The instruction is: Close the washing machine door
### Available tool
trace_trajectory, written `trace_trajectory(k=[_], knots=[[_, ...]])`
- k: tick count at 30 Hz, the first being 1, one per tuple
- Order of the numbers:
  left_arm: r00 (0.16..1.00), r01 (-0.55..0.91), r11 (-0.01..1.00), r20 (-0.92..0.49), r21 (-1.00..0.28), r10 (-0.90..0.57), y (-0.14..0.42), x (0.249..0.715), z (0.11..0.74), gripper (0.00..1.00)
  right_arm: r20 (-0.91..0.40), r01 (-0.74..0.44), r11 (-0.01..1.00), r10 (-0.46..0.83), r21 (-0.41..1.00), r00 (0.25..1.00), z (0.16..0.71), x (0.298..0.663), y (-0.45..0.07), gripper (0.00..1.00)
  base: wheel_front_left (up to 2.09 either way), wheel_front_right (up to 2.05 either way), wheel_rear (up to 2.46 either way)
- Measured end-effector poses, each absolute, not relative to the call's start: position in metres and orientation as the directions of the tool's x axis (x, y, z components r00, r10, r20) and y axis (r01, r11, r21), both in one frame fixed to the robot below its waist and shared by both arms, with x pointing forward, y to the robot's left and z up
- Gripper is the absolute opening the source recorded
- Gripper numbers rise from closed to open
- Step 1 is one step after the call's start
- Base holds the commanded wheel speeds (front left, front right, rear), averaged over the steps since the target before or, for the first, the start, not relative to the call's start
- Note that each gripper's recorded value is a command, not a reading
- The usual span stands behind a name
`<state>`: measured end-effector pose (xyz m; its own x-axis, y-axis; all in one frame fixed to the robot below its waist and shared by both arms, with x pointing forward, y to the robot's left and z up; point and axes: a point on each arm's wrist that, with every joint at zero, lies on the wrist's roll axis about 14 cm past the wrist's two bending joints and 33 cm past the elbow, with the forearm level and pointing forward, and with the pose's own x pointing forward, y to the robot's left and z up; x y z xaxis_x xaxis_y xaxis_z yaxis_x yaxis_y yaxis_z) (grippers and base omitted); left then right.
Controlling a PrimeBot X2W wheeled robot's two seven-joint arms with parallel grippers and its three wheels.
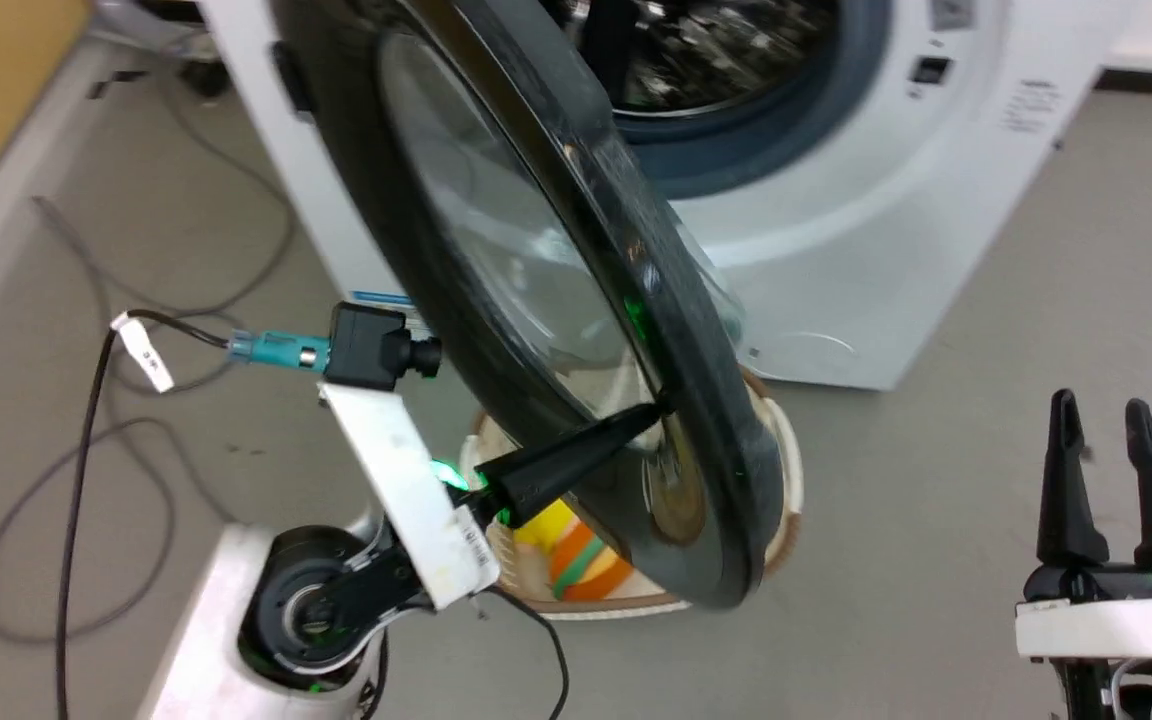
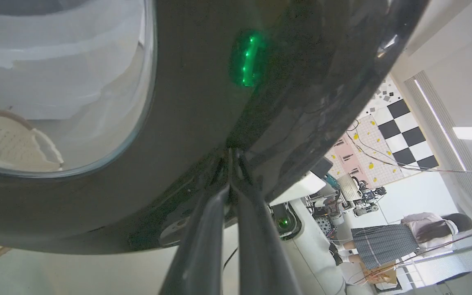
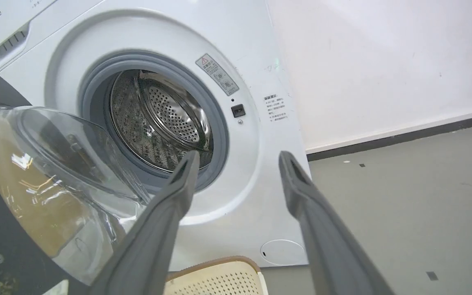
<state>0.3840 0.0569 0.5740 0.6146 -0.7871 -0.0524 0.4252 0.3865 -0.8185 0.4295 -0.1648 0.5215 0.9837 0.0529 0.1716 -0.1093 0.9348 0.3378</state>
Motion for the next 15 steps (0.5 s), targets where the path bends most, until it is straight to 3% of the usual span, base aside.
trace_trajectory(k=[8, 13, 15], knots=[[0.619, 0.388, 0.351, -0.041, -0.852, -0.784, 0.025, 0.419, 0.546, 0.00, 0.141, 0.025, 0.942, -0.077, 0.336, 0.987, 0.513, 0.415, -0.212, 1.00, 0.00, 0.00, 0.00], [0.655, 0.409, 0.440, -0.079, -0.800, -0.752, 0.025, 0.430, 0.528, 0.00, 0.128, 0.075, 0.941, -0.124, 0.331, 0.984, 0.510, 0.407, -0.228, 1.00, 0.00, 0.00, 0.00], [0.724, 0.448, 0.539, -0.065, -0.714, -0.687, 0.037, 0.438, 0.524, 0.00, 0.131, 0.091, 0.940, -0.140, 0.327, 0.981, 0.512, 0.403, -0.234, 1.00, 0.00, 0.00, 0.00]])
